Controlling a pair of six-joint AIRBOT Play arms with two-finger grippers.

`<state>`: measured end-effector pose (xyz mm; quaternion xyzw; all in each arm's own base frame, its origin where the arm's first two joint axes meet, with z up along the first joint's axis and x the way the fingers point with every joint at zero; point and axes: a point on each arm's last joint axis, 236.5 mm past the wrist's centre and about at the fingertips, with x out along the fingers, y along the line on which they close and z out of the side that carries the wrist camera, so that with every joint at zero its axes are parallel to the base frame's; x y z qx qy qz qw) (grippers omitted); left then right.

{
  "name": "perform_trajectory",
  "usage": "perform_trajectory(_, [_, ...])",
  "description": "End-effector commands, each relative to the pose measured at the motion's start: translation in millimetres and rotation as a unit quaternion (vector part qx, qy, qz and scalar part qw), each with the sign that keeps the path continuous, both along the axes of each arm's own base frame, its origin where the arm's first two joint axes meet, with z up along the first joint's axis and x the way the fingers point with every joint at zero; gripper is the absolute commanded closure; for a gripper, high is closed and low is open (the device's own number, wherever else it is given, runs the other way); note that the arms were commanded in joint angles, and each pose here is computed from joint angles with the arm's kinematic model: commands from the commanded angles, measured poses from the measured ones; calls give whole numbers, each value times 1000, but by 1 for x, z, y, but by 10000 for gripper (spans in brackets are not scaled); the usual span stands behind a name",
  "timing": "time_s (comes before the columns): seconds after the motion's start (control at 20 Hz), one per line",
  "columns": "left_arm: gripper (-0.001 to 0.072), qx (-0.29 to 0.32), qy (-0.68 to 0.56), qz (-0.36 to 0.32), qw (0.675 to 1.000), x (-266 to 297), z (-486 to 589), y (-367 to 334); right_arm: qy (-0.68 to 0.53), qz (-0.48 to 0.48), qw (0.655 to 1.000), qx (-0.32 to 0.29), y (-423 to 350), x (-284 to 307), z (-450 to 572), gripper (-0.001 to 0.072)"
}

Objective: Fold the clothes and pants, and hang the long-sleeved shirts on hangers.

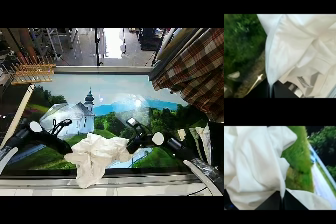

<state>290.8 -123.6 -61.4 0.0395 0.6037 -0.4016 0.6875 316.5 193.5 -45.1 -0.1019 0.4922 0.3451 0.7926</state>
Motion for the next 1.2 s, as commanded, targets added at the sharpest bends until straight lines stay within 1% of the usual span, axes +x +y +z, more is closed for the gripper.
perform_trajectory(0.0, [702, -9, -59, -10, 998, 31, 65, 5, -64, 10, 998, -24, -18, 15, 86, 695])
perform_trajectory(0.1, [703, -33, -157, 6, 987, 59, 166, 12, -91, 44, 994, -31, -27, -13, 177, 694])
perform_trajectory(0.2, [702, -77, -281, 27, 956, 67, 285, 9, -153, 31, 988, 5, -29, -39, 276, 695])
perform_trajectory(0.3, [703, -133, -390, 43, 910, 41, 398, -3, -238, -2, 970, 55, -36, -64, 370, 695])
perform_trajectory(0.4, [702, -165, -481, 59, 859, -3, 487, -9, -331, -2, 938, 102, -42, -99, 453, 695])
perform_trajectory(0.5, [702, -153, -568, 107, 802, -40, 549, 2, -418, 4, 897, 140, -48, -138, 521, 695])
perform_trajectory(0.6, [702, -136, -642, 148, 740, -60, 593, 17, -484, -11, 861, 154, -61, -155, 564, 695])
perform_trajectory(0.65, [702, -129, -665, 160, 718, -59, 605, 25, -501, -28, 852, 149, -68, -148, 571, 695])
perform_trajectory(0.7, [702, -138, -665, 169, 714, -48, 608, 30, -504, -46, 852, 135, -75, -134, 570, 695])
perform_trajectory(0.75, [702, -149, -647, 173, 727, -27, 600, 36, -494, -64, 860, 110, -81, -111, 558, 695])
perform_trajectory(0.8, [702, -162, -609, 175, 756, 5, 578, 41, -469, -80, 876, 78, -83, -79, 535, 695])
perform_trajectory(0.85, [701, -179, -553, 184, 793, 44, 546, 46, -432, -85, 896, 50, -80, -45, 504, 695])
perform_trajectory(0.95, [701, -188, -429, 197, 861, 119, 458, 54, -329, -78, 941, 2, -60, 28, 416, 695])
perform_trajectory(1.0, [701, -187, -371, 201, 887, 151, 411, 55, -273, -72, 959, -20, -49, 63, 363, 695])
perform_trajectory(1.1, [701, -165, -269, 230, 920, 209, 314, 65, -193, -74, 977, -52, -36, 126, 264, 695])
perform_trajectory(1.15, [700, -150, -230, 251, 928, 236, 265, 73, -168, -83, 981, -59, -35, 156, 220, 691])
